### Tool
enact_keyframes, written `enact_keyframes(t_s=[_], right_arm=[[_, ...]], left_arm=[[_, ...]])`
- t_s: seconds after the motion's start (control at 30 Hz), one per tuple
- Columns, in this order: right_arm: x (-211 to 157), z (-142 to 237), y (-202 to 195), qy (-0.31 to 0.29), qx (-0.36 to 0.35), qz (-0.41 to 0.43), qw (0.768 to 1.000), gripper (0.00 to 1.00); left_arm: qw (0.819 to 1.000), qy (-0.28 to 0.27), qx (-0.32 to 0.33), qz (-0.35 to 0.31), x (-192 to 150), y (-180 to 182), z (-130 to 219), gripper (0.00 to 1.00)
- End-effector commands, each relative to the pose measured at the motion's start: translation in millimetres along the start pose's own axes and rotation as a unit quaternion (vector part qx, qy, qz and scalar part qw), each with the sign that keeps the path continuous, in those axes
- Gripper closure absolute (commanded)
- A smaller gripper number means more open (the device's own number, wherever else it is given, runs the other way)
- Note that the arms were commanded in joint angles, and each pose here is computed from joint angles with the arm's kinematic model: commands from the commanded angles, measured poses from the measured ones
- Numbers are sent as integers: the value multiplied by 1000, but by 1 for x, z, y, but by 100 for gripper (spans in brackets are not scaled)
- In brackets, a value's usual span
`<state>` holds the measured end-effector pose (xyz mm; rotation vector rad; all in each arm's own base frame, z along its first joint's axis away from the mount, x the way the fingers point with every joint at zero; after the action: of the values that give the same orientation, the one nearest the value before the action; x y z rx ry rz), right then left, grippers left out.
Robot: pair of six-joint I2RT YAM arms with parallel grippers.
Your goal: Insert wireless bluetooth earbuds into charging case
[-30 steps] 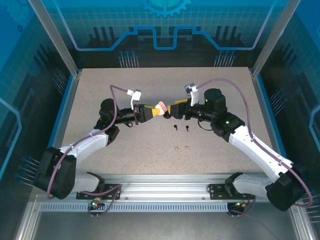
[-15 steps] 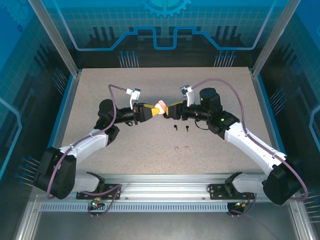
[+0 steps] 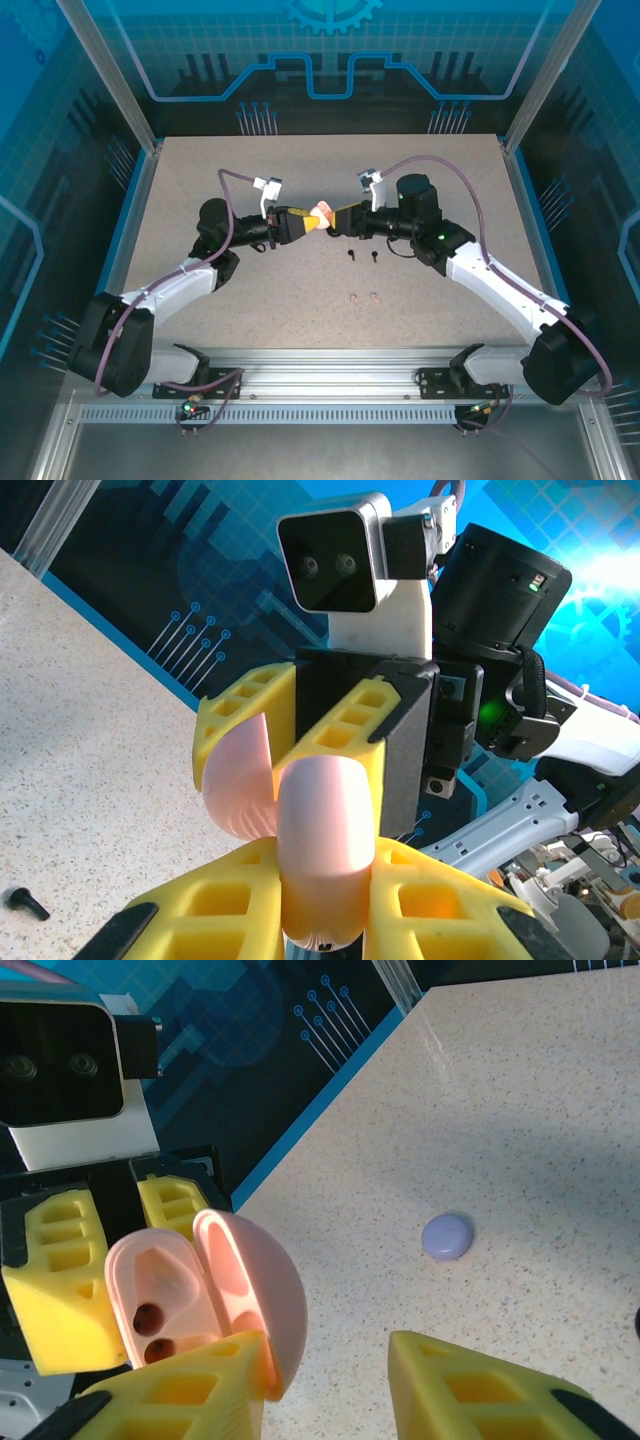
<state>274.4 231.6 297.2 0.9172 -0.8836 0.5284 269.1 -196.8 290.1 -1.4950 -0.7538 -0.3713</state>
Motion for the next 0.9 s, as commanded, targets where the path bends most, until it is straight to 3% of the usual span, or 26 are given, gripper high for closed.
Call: enact_keyframes(t_s=[0.0, 0.27, 0.37, 0.5, 0.63, 0.87], right_arm=[[12, -1, 5, -11, 15, 6, 1000, 70], [17, -6, 8, -9, 28, 8, 1000, 98], [21, -7, 6, -9, 15, 9, 1000, 100], [32, -6, -5, -6, -31, 10, 999, 100], [48, -1, -19, 0, -77, 19, 997, 100], [73, -4, -57, 13, -113, 35, 993, 100]], left_arm=[[999, 11, -27, -20, 2, -11, -5, 100], [1000, 8, -10, -9, 2, 1, -8, 98], [1000, -2, 12, -13, 6, 9, -9, 71], [999, -5, 33, -23, 22, 15, -8, 47], [998, -18, 46, -29, 48, 21, 2, 37], [996, 2, 75, -48, 87, 31, 6, 31]])
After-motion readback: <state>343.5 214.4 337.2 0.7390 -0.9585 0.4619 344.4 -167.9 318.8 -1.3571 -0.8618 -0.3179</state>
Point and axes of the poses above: each hand's point on the last joint's axis, 136 mm out from that joint toward the fingers, its own z axis back along the fingers, its own y axis along the line the jaws close on, x = y × z, the point moved 6 cm from there along z, back along the fingers, and after that the axes turned 8 degrees about z, right-handed, at the moved point
